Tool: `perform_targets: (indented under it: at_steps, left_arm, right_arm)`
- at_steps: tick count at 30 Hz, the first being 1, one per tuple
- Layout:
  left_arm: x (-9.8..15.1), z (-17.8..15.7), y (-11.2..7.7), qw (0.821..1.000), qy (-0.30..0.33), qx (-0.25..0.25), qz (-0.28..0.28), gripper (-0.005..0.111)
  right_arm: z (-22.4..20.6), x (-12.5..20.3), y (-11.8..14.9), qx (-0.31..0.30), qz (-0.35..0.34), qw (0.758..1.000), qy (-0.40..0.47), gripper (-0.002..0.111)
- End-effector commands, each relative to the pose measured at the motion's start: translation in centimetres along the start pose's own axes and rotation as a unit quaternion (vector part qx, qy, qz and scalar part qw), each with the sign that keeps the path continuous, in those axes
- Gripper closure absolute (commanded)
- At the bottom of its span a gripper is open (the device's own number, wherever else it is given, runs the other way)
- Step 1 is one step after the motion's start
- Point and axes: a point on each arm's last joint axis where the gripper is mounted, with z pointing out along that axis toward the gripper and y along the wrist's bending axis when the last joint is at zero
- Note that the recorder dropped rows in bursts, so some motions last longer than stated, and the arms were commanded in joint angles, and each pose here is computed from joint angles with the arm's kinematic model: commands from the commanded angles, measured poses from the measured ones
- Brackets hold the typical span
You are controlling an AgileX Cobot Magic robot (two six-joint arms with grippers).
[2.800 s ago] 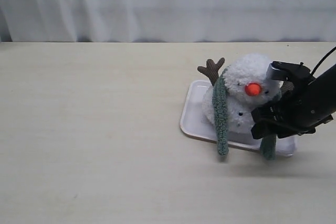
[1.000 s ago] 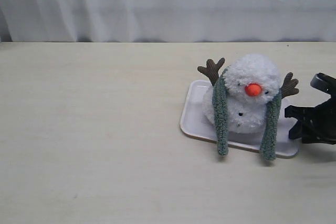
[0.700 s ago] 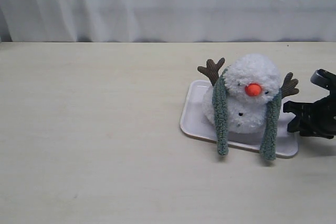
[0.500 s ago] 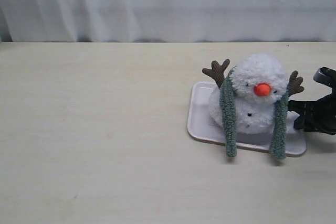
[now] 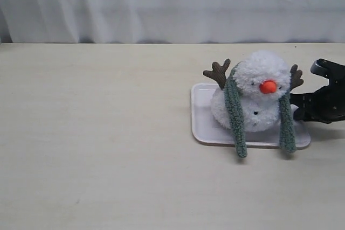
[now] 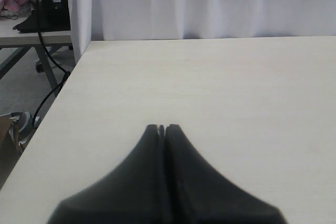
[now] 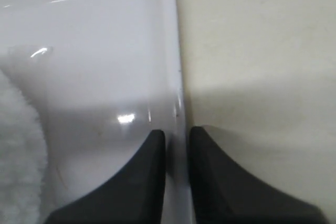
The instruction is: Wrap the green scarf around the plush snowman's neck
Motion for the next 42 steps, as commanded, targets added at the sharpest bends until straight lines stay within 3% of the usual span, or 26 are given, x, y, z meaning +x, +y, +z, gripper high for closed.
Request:
perform_targets:
  at_steps: [1,9,15,18,24,30,42]
  left_arm:
    - [-0.1,0.0,-0.1,1.000,-0.006,0.005,-0.003,0.107]
    - [-0.1,0.0,-0.1,1.000,-0.006,0.005,-0.003,0.107]
    - [-0.1,0.0,-0.1,1.000,-0.006,0.005,-0.003,0.107]
    - [-0.1,0.0,-0.1,1.000,-0.006,0.005,-0.003,0.107]
    - [-0.1,0.0,-0.1,1.000,-0.006,0.005,-0.003,0.107]
    - [-0.1,0.0,-0.1,1.000,-0.006,0.005,-0.003,0.107]
    - [-0.1,0.0,-0.1,1.000,-0.006,0.005,-0.003,0.107]
  right_arm:
    - [1.1,0.4,0.6,-0.022,-0.012,0.999,0.023,0.092]
    - [1.0,0.3,0.9,-0.036,-0.008,0.999,0.026,0.089]
    - [0.6,0.4,1.3,-0.052,-0.011,0.998,0.038,0.057]
    - [-0.5,0.1,1.6,-0.053,-0.018,0.998,0.034,0.057]
    - [-3.1,0.2,0.9,0.028,0.000,0.997,0.072,0.057]
    - [-5.9,-0.1,2.0,0.011,0.000,0.998,0.069,0.057]
    - [-14.7,-1.7,6.8,-0.118,-0.042,0.991,-0.052,0.057]
